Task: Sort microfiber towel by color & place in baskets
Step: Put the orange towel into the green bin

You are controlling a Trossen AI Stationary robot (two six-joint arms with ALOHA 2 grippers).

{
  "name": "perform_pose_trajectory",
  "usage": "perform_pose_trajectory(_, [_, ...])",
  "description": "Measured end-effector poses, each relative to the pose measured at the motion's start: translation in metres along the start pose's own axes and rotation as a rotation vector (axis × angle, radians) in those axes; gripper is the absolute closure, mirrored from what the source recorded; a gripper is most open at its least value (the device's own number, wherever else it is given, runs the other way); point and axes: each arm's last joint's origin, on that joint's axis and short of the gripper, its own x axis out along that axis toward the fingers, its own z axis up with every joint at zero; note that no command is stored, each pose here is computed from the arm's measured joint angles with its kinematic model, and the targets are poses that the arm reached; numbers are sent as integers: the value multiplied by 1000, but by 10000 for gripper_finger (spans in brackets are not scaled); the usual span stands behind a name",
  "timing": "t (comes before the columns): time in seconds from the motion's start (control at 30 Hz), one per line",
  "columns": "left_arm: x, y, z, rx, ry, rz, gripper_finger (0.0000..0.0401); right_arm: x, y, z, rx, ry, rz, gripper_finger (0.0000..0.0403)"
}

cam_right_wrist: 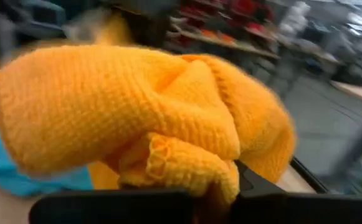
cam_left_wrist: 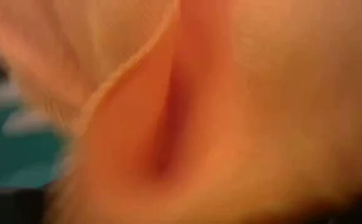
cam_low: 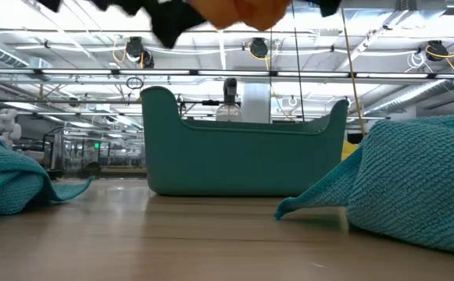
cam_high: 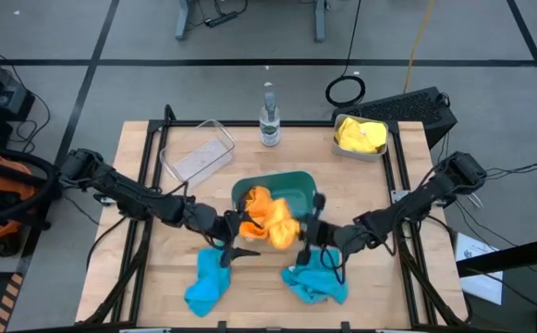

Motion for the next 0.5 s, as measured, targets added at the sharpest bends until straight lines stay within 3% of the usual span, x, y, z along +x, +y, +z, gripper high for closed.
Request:
perform_pose_trajectory(0.23, [-24, 11, -10, -8, 191, 348, 68, -6, -21, -7, 43, 144, -94, 387])
perform_pose_trajectory(0.37, [-32, 11, -9, -17, 209, 410, 67, 8, -39, -22, 112, 247, -166, 387])
perform_pose_trajectory(0.5, [-36, 3, -9, -24, 213, 390, 67, 29, -57, -39, 230, 366, -133, 386])
